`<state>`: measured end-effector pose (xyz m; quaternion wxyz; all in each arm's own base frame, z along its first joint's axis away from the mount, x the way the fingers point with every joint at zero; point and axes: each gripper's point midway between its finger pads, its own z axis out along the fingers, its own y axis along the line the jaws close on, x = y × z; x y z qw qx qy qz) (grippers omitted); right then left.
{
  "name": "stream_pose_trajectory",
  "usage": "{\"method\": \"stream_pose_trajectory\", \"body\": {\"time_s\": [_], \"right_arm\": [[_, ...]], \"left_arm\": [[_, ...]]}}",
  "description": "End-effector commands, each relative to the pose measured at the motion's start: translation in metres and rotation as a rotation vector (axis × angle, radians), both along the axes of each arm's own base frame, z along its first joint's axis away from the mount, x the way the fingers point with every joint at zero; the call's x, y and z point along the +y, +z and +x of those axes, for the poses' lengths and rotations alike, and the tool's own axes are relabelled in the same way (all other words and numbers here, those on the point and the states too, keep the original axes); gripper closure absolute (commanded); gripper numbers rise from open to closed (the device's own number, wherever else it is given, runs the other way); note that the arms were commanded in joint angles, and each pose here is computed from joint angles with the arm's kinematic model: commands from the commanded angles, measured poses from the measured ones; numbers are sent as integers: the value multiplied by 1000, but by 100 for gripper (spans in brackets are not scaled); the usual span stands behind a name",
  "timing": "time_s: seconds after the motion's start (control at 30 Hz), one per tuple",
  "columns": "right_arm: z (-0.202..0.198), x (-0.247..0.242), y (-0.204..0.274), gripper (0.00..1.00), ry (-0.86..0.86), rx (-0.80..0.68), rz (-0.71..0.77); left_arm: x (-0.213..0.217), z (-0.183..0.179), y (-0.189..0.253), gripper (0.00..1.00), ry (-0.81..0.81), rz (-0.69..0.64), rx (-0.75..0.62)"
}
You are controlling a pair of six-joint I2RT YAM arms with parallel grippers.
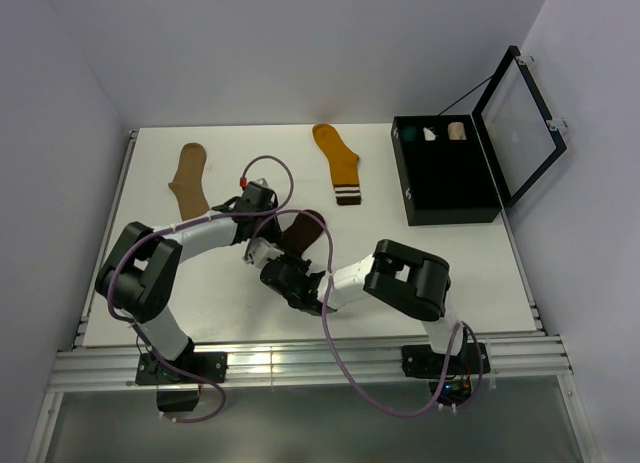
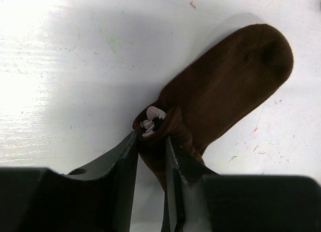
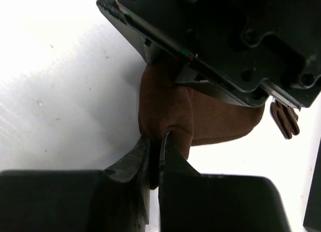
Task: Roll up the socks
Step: Roll the sock at the center of the board.
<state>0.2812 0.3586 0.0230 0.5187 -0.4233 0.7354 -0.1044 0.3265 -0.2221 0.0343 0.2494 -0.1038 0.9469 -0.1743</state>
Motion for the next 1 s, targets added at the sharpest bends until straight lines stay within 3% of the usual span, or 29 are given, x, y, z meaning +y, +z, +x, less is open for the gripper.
{"method": "stream_pose_trajectory", "body": {"time_s": [0.0, 0.37, 0.6, 0.97], "right_arm": [[-10, -15, -29, 100, 26, 126, -42], [-36, 5, -16, 100, 177, 457, 179], [-42, 8, 2, 100, 247, 661, 325], [-50, 18, 18, 100, 324, 1043, 496]], "left_arm": [[-5, -16, -2, 68, -56, 1, 53], [2, -2, 32, 33, 31, -42, -40], [24, 4, 55, 22, 146, -108, -103], [37, -11, 49, 26, 174, -118, -109]]}}
